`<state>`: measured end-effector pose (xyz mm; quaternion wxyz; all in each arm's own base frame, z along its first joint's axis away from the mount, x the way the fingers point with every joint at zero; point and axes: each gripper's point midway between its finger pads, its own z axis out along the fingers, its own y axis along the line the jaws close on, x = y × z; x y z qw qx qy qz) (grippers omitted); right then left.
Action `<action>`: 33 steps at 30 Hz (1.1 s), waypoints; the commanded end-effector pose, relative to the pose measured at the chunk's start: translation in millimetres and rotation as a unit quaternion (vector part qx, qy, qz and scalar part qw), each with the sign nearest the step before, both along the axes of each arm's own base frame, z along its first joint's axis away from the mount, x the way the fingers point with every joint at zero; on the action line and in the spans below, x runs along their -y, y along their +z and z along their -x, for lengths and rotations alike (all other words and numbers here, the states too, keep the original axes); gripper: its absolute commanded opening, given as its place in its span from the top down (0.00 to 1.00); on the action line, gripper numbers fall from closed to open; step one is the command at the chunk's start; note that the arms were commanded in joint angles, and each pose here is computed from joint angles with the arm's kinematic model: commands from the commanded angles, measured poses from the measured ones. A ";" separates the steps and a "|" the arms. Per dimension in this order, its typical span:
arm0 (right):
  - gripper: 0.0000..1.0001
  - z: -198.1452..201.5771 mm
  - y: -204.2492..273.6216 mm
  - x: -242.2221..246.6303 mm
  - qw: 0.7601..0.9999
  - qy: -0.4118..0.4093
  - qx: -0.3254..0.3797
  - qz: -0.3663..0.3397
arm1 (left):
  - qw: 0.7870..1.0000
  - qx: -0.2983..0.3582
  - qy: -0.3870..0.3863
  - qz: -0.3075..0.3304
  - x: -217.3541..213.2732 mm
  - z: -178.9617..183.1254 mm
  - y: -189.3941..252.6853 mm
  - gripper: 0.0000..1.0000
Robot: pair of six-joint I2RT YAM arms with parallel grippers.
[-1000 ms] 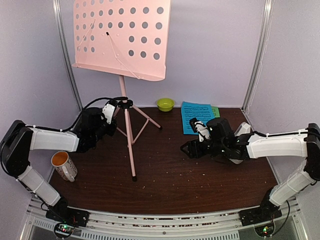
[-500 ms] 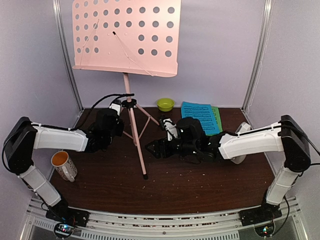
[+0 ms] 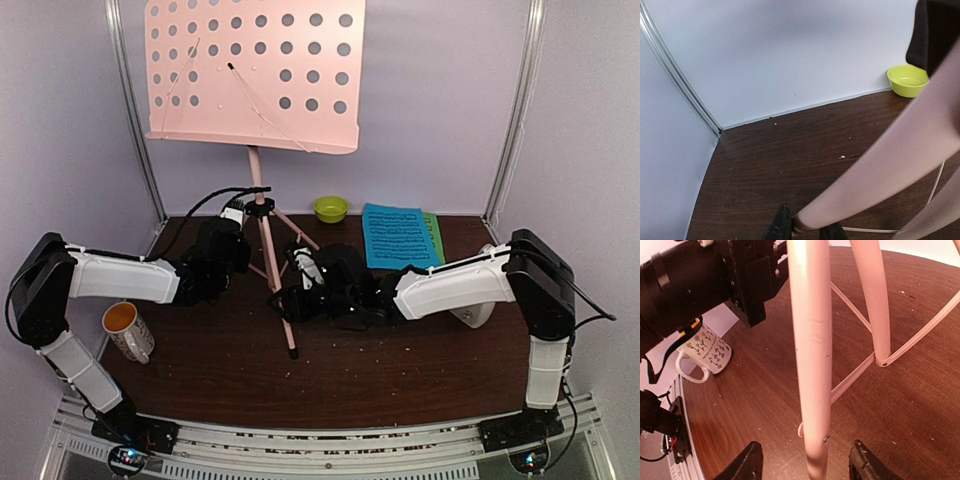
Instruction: Set up the instrument practice props
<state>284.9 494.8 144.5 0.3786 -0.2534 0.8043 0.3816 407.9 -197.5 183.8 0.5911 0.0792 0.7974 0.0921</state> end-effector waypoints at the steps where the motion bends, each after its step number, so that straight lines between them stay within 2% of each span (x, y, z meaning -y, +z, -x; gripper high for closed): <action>1: 0.48 -7.7 4.4 -6.7 1.000 -0.016 0.004 -0.003 | 0.993 -0.006 -0.035 0.114 31.0 2.4 -5.3 1.00; 10: 0.81 -14.8 10.8 9.7 0.999 -0.048 0.021 0.017 | 0.992 -0.003 -0.049 0.120 40.5 -3.1 -5.2 1.00; 18: 0.99 -18.8 14.6 39.9 0.995 -0.090 0.036 0.035 | 0.988 0.000 -0.066 0.140 52.9 -7.4 -6.6 1.00; 26: 1.00 -24.6 18.8 81.7 0.988 -0.136 0.054 0.045 | 0.985 0.008 -0.087 0.151 72.6 -15.2 -0.2 1.00; 33: 1.00 -25.4 14.8 109.5 0.983 -0.150 0.073 0.081 | 0.982 0.009 -0.115 0.149 89.9 -21.3 -2.0 1.00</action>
